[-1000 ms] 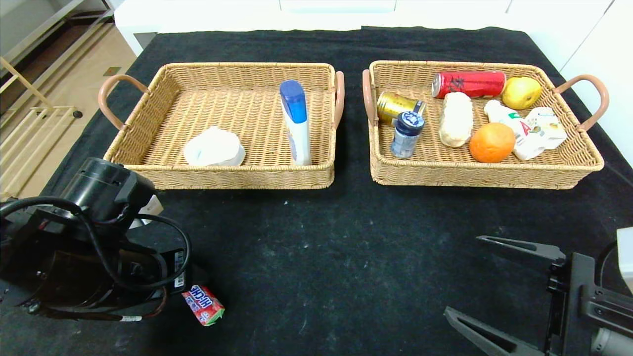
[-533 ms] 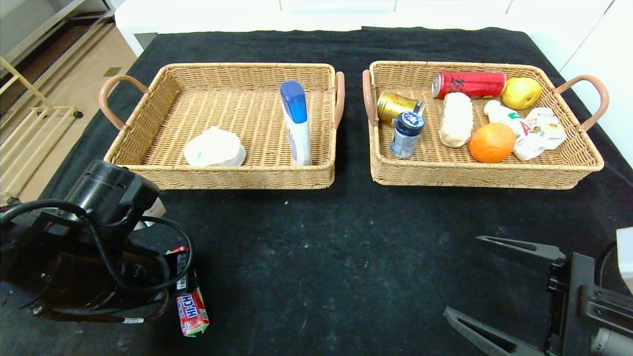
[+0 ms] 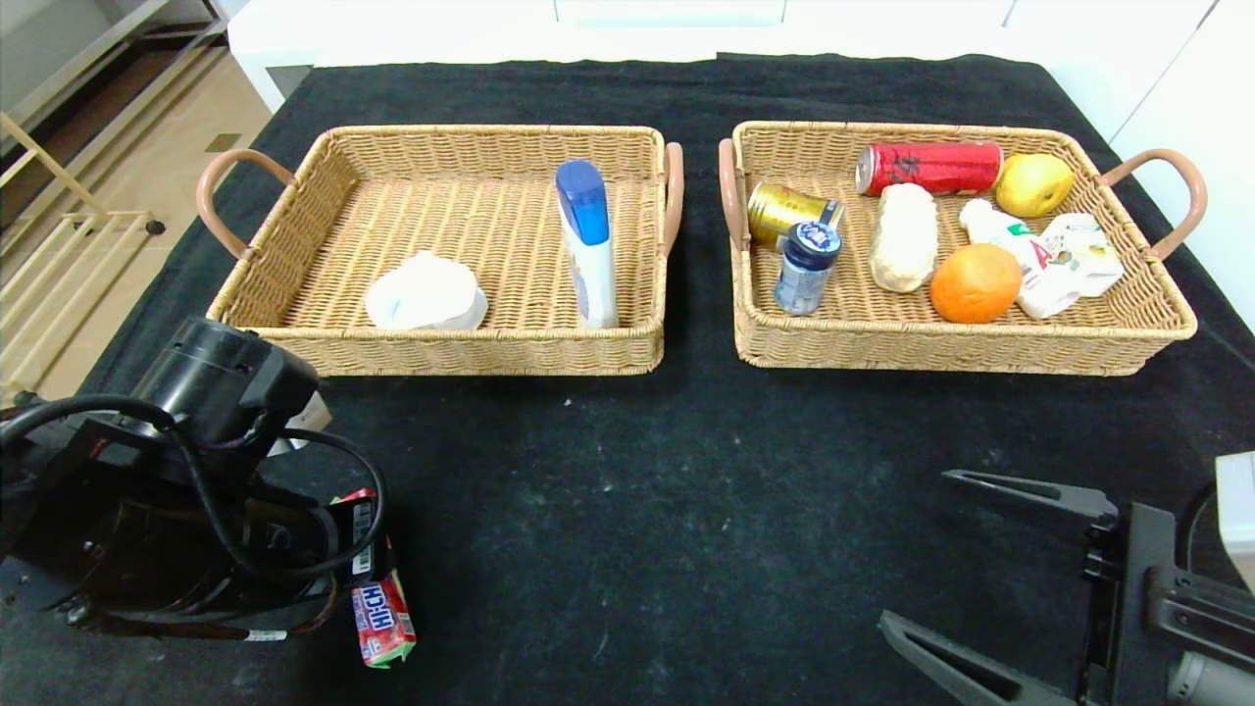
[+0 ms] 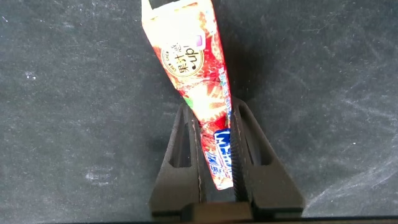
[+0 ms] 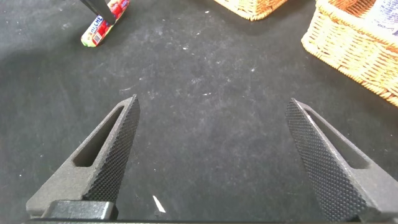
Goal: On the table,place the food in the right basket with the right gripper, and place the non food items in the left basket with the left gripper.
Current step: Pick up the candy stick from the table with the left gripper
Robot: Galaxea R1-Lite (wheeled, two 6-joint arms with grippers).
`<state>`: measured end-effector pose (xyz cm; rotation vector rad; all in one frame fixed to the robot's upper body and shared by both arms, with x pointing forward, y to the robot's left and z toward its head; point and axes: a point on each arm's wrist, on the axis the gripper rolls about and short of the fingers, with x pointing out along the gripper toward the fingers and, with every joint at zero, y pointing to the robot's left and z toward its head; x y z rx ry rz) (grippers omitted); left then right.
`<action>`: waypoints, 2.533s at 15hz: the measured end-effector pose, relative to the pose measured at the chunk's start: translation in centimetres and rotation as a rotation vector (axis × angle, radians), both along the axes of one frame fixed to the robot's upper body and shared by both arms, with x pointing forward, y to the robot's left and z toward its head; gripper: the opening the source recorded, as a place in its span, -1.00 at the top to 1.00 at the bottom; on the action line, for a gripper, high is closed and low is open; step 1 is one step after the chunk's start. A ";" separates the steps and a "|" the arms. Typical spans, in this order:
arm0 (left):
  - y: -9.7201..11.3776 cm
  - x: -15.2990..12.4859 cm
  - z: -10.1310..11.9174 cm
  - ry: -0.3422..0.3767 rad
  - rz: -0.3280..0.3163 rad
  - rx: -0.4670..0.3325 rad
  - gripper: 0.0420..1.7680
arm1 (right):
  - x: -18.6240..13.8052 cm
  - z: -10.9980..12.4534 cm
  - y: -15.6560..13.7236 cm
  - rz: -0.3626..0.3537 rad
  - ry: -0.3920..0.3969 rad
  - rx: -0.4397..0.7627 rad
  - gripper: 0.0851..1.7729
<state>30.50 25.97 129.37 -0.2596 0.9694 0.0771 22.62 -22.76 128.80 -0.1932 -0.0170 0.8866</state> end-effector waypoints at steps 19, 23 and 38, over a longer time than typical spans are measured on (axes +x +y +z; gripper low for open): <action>-6.0 -2.0 6.6 -0.201 -0.298 -0.095 0.66 | 0.0 0.1 0.0 -0.001 -0.005 0.004 -0.93; -9.3 -1.6 7.5 -0.234 -0.389 -0.113 0.66 | 0.0 0.1 0.0 0.000 -0.002 0.001 -0.93; -19.6 0.9 5.7 -0.249 -0.560 -0.044 0.66 | -0.4 0.9 -0.3 -0.001 -0.036 0.028 -0.93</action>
